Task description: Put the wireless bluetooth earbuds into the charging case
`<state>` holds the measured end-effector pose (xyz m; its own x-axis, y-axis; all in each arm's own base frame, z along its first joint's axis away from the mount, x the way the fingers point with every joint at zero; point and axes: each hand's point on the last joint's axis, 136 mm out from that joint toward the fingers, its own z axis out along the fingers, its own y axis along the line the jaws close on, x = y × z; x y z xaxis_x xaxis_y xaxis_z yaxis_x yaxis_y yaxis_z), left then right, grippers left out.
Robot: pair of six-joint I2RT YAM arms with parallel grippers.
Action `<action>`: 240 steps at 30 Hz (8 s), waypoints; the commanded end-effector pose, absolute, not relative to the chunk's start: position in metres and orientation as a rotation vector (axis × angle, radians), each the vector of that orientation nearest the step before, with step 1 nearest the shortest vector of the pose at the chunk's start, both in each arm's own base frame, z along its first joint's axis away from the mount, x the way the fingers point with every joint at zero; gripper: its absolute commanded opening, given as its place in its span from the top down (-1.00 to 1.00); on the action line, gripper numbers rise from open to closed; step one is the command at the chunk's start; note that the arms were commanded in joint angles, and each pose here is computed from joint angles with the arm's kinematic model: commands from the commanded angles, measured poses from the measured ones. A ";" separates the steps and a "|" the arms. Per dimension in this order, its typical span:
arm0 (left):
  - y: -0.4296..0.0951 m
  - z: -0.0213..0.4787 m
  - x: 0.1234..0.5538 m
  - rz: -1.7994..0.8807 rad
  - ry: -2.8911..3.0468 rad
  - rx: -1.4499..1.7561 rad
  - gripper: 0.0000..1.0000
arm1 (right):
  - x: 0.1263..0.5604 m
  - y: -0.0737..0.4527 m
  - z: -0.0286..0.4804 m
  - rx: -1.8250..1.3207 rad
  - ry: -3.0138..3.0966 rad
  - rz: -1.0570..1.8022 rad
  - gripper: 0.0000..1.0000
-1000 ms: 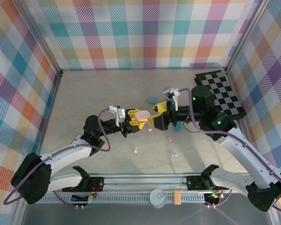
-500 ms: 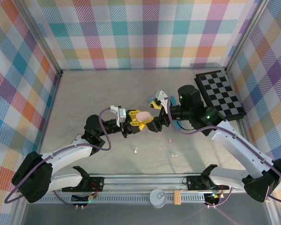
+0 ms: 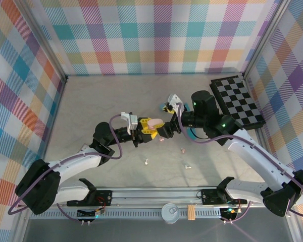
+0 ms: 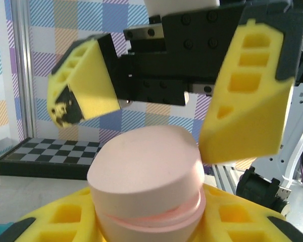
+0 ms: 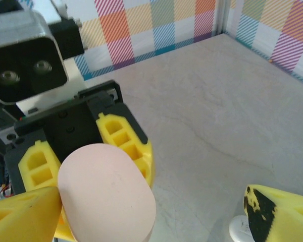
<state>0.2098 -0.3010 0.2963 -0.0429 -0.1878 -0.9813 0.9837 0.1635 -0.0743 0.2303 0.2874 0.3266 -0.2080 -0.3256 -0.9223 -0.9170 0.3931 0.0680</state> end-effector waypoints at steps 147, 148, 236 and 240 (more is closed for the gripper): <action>-0.176 0.321 0.355 -0.861 1.183 0.691 0.38 | 0.298 0.296 0.021 -1.190 2.563 -0.440 0.16; -0.176 0.321 0.356 -0.861 1.183 0.691 0.38 | 0.299 0.298 0.021 -1.192 2.563 -0.433 0.15; -0.212 0.287 0.339 -0.838 1.269 0.806 0.41 | 0.299 0.272 0.281 -0.165 2.267 1.727 0.62; -0.224 0.285 0.333 -0.836 1.270 0.845 0.41 | 0.301 0.274 0.287 -0.105 2.289 1.772 0.60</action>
<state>0.3356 -0.2192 0.2808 0.0537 -0.1014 -0.9934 0.8902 0.4555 0.0016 0.3061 0.2690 0.2661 -0.9599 0.1042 -0.2601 -0.2142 0.3258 0.9209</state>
